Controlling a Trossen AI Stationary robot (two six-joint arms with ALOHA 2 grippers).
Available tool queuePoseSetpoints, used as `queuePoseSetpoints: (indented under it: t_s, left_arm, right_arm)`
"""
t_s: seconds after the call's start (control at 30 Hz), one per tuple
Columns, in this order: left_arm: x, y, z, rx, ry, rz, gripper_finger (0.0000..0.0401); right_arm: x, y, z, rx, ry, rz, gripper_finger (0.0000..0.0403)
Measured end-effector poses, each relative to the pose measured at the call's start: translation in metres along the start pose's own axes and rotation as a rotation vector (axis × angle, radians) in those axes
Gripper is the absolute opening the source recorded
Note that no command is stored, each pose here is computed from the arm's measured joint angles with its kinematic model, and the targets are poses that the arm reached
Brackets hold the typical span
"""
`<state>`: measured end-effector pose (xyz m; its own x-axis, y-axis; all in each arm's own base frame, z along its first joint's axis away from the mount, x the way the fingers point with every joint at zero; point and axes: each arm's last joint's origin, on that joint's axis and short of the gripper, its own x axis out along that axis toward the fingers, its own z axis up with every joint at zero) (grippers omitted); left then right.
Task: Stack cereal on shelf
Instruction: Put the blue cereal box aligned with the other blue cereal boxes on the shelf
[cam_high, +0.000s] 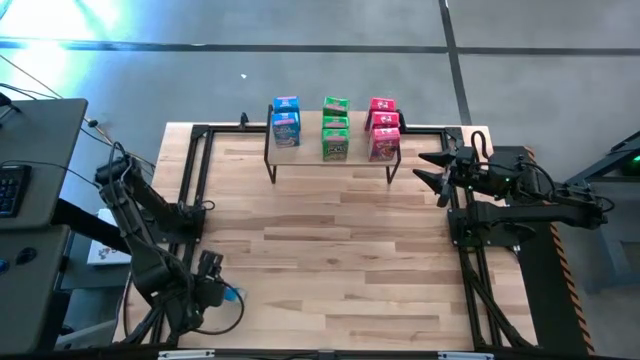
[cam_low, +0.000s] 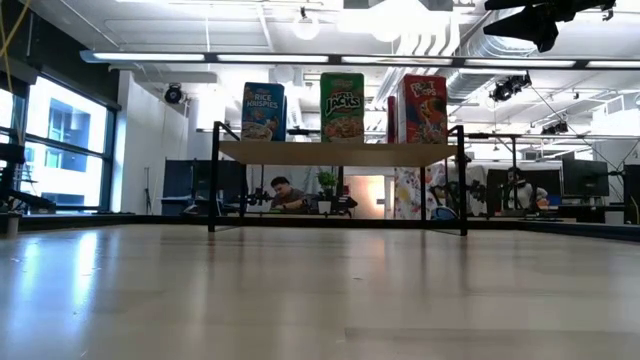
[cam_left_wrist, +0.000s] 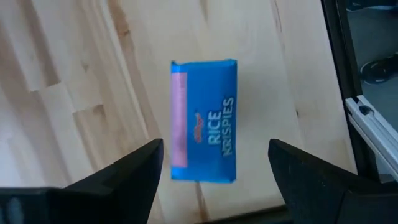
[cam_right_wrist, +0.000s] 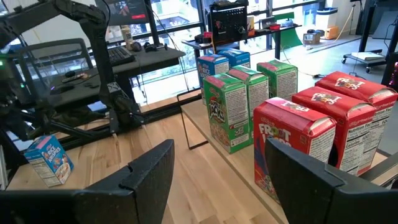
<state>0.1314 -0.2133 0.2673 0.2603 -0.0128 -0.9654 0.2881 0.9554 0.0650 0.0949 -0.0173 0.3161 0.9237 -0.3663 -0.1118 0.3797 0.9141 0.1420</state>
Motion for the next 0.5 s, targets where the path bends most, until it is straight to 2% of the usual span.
queuePoseSetpoints:
  t_s: [0.3, 0.5]
  left_arm:
    - [0.028, -0.003, -0.005, 0.006, -0.036, -0.017, 0.0283]
    - [0.035, -0.002, -0.007, 0.000, -0.043, -0.022, 0.0282]
  right_arm:
    - [0.000, 0.000, 0.000, 0.000, 0.000, 0.000, 0.0242]
    - [0.000, 0.000, 0.000, 0.000, 0.000, 0.000, 0.0242]
